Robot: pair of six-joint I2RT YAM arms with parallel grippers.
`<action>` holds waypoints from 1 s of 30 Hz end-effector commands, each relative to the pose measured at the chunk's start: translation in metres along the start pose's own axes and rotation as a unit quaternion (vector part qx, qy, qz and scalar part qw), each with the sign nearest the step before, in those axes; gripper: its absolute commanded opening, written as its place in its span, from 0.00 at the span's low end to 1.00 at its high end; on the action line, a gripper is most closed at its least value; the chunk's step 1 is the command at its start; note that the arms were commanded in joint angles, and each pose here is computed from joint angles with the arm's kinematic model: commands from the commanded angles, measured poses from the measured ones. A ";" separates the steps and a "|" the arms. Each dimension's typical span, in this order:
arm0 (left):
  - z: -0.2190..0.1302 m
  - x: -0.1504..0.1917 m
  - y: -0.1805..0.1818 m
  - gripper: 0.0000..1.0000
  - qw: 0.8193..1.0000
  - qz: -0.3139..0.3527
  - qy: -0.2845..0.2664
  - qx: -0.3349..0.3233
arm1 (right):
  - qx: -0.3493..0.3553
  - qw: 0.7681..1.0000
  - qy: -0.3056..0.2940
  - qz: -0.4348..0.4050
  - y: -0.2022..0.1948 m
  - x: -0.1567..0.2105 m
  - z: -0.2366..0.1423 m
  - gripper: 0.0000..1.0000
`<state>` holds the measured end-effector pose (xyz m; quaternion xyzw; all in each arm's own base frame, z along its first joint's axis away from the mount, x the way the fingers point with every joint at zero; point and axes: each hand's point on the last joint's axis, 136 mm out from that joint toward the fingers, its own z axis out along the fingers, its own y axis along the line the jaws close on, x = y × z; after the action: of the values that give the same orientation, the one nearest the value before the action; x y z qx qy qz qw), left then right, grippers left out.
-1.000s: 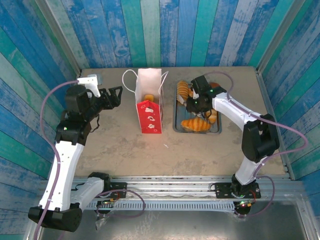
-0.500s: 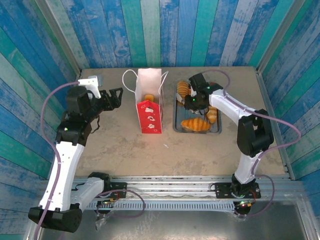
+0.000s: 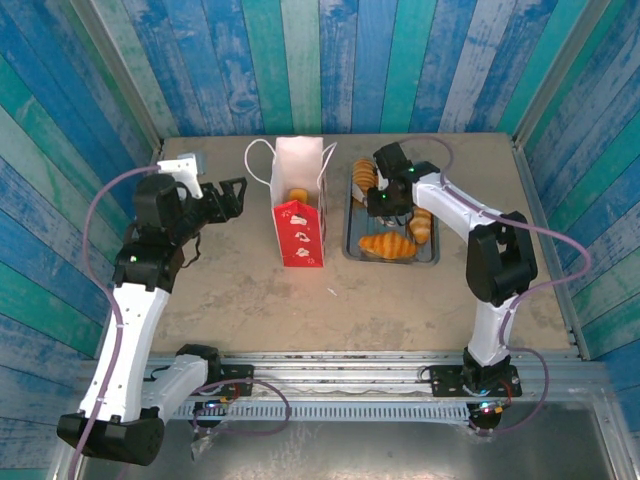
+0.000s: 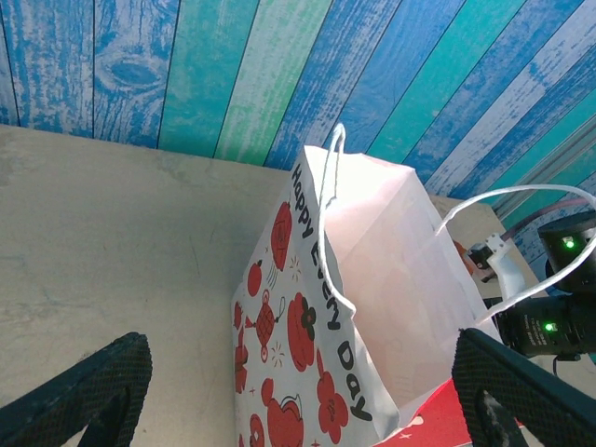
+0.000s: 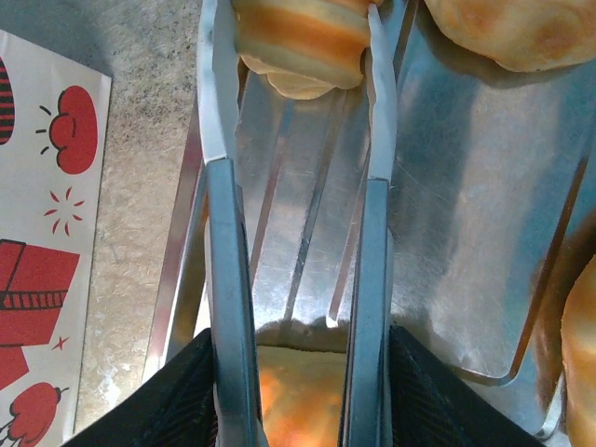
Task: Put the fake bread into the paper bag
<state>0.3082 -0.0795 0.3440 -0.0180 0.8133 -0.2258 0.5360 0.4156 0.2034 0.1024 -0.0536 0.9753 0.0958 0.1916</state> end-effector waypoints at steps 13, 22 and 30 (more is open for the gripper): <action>-0.004 0.006 -0.001 0.88 1.000 -0.027 0.000 0.008 | 0.006 0.999 -0.032 0.004 -0.008 0.003 -0.035 0.14; 0.006 0.019 -0.019 0.88 0.992 -0.094 0.038 0.068 | -0.014 0.996 -0.086 0.015 -0.009 0.013 -0.088 0.08; 0.025 0.037 -0.029 0.82 0.980 -0.135 0.075 0.122 | -0.043 0.986 -0.158 0.017 -0.005 0.012 -0.150 0.07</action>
<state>0.3064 -0.1136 0.3124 -0.0531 0.8182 -0.3554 0.4488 0.3529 0.1690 0.2054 -0.0360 0.9443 0.1326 0.2989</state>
